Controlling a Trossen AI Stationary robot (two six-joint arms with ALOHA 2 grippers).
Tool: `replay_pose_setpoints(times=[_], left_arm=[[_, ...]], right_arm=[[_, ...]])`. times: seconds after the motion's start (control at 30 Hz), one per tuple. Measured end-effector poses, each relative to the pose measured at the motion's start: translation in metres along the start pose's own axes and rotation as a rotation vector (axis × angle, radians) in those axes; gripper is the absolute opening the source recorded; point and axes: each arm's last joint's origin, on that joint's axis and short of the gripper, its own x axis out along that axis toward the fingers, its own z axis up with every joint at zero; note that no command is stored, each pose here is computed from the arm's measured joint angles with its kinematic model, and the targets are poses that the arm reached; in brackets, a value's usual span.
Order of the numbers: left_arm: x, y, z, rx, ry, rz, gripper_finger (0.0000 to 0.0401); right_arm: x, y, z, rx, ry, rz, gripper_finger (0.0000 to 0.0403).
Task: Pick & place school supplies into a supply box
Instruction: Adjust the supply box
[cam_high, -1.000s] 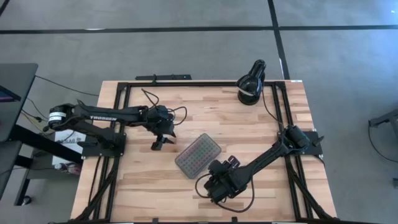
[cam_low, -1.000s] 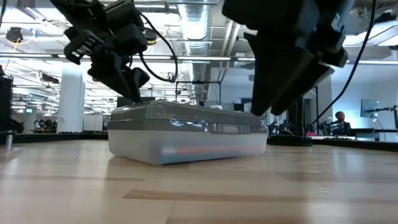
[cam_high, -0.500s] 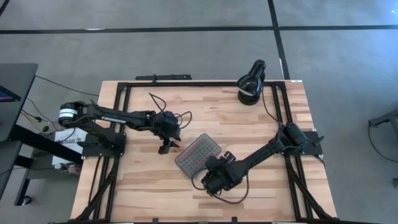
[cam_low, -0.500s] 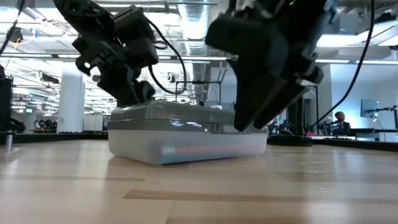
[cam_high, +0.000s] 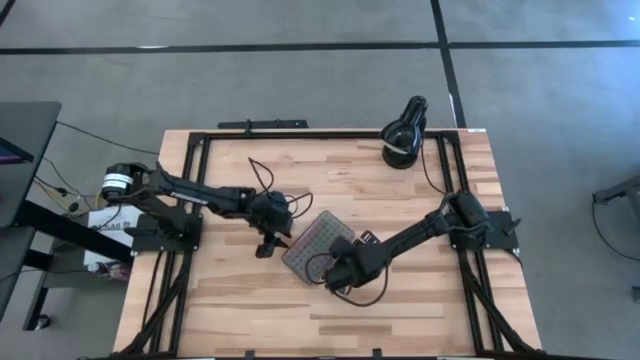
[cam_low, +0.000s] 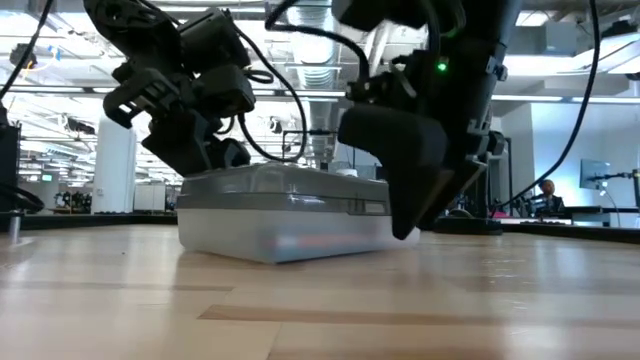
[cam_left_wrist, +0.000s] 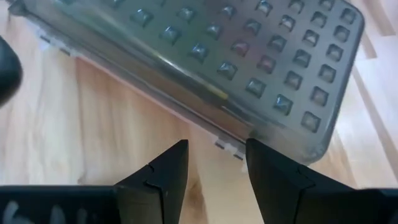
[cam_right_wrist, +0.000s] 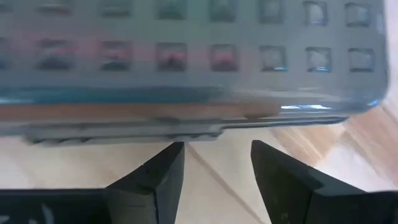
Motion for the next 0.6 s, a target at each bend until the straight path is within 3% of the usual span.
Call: replay_pose_setpoints(times=[0.2,0.6], left_arm=[[0.002,-0.006,0.003,0.002,-0.021,-0.013,0.0155],[0.006,-0.019,0.007,-0.005,-0.044,-0.021,0.0155]], right_arm=[[0.005,-0.012,0.008,0.004,0.042,-0.063,0.0179],[0.020,-0.032,0.037,0.002,0.054,-0.078,0.0177]])
